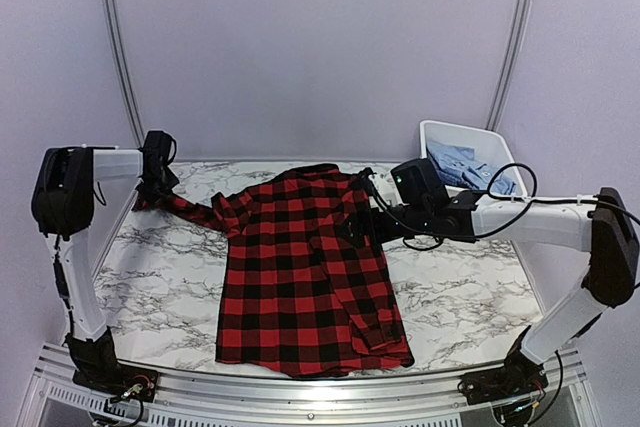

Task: Fold and stack the long sleeve shirts
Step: Pick up the sleeve from the corner of the board, then place the sleeve at the center of the board.

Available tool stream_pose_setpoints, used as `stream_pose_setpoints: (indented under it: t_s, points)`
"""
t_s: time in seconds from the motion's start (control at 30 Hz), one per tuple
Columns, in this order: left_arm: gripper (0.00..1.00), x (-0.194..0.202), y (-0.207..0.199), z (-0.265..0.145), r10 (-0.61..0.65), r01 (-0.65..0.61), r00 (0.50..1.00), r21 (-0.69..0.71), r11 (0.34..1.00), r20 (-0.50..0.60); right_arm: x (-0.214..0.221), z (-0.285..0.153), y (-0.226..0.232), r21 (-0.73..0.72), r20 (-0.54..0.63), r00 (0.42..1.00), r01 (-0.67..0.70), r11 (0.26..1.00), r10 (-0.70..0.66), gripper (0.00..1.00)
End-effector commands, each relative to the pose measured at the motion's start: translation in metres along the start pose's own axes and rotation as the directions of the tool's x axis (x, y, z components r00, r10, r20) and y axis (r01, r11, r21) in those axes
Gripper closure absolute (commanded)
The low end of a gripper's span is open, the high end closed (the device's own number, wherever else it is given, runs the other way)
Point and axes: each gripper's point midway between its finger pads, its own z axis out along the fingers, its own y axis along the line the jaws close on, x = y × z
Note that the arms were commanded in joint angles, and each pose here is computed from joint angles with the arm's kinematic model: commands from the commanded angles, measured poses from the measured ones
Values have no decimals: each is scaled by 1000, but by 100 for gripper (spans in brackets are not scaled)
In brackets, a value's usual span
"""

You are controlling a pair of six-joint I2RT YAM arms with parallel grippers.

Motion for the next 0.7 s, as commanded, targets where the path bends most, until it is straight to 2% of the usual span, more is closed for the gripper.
stream_pose_setpoints:
  t_s: [0.0,0.13,0.27,0.4,0.47,0.67]
  points:
    - [100,10,-44,-69,158,-166,985,156,974,65,-10,-2,3,17,26,999,20,1000,-21,6]
    - [100,64,-62,-113,304,-313,950,231,921,73,-12,-3,-1,42,32,999,32,999,-33,6]
    - [100,122,-56,-137,389,-385,920,278,880,44,-10,-1,-3,50,29,999,37,998,-38,6]
    - [78,161,-30,-133,411,-379,911,306,873,-44,-8,2,-4,52,20,999,46,998,-47,6]
    - [61,163,-23,-138,408,-372,912,321,871,-50,-8,3,-5,56,17,999,49,997,-51,6]
    - [48,143,-4,-169,344,-326,939,352,878,11,-7,4,-10,80,12,998,59,995,-60,6]
